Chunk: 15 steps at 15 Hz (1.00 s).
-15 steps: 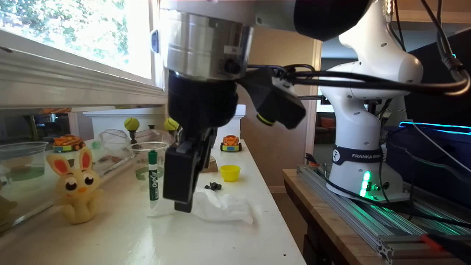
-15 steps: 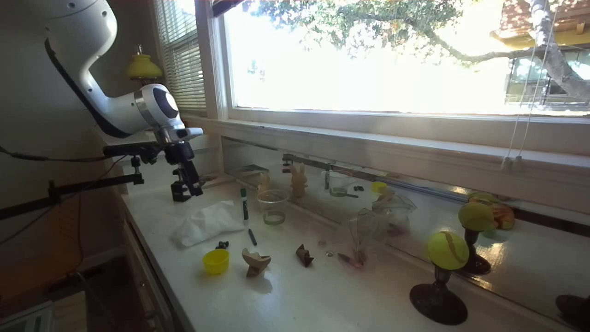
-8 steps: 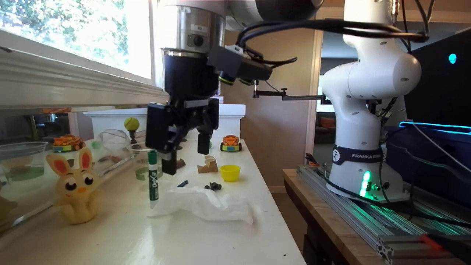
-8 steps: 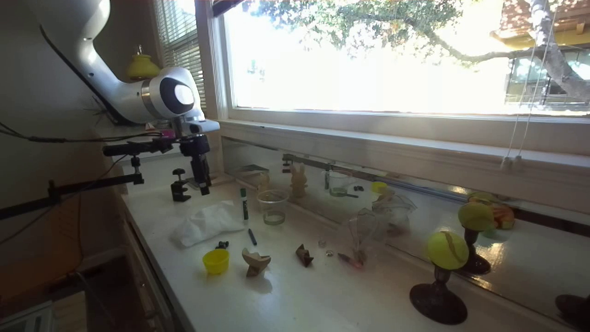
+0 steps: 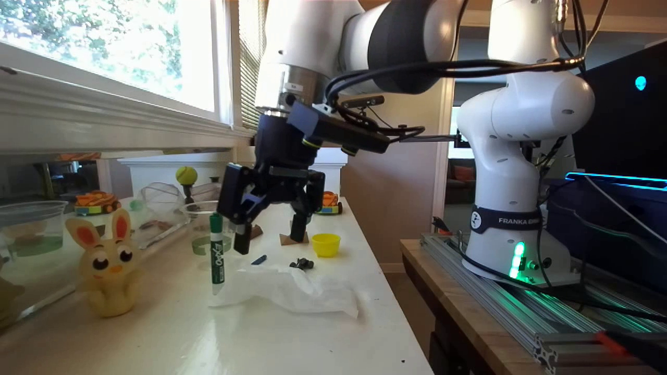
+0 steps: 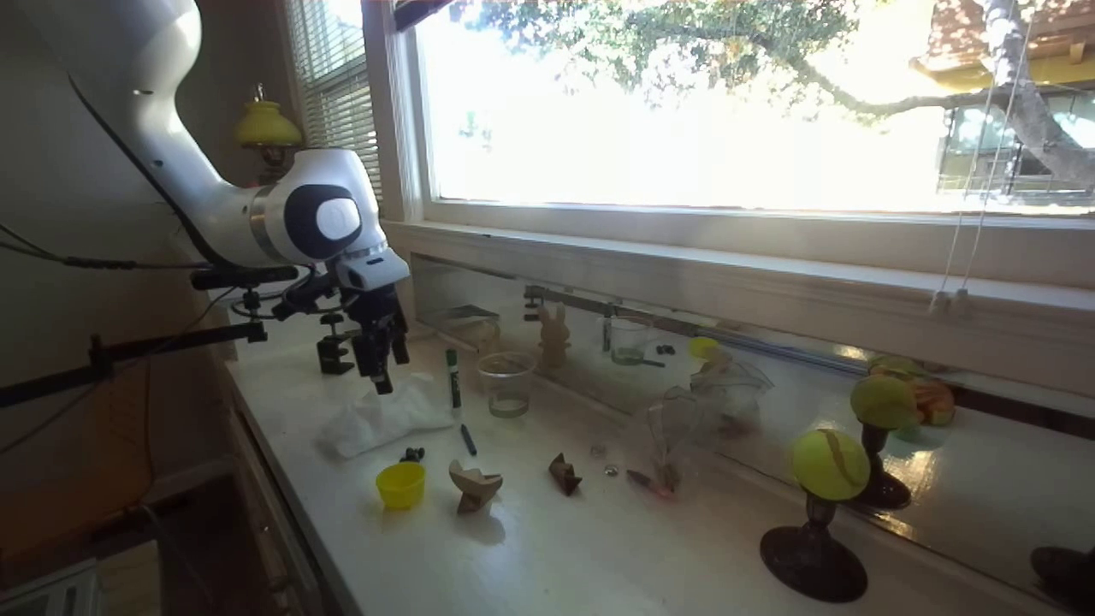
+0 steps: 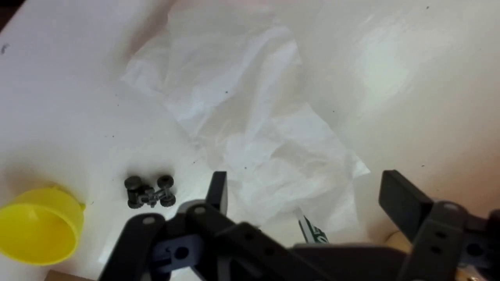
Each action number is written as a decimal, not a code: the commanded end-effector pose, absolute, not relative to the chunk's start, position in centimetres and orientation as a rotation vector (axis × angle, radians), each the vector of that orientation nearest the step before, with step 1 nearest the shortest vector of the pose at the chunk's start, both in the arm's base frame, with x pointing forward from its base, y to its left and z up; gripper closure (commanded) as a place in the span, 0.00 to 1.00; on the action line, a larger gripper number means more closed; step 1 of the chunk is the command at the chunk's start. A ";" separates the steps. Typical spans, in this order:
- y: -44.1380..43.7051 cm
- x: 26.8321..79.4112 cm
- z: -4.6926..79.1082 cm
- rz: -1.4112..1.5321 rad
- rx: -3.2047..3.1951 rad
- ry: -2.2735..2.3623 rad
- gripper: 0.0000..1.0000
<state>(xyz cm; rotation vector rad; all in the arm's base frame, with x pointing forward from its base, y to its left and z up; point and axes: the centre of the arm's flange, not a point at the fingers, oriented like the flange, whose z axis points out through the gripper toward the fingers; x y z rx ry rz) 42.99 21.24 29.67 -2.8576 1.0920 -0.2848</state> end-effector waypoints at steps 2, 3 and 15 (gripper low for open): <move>20.2 40.4 29.0 -0.253 -2.752 1.278 0.00; 20.0 40.1 28.7 -0.254 -2.743 1.310 0.00; 19.4 40.0 25.0 -0.247 -2.578 1.527 0.01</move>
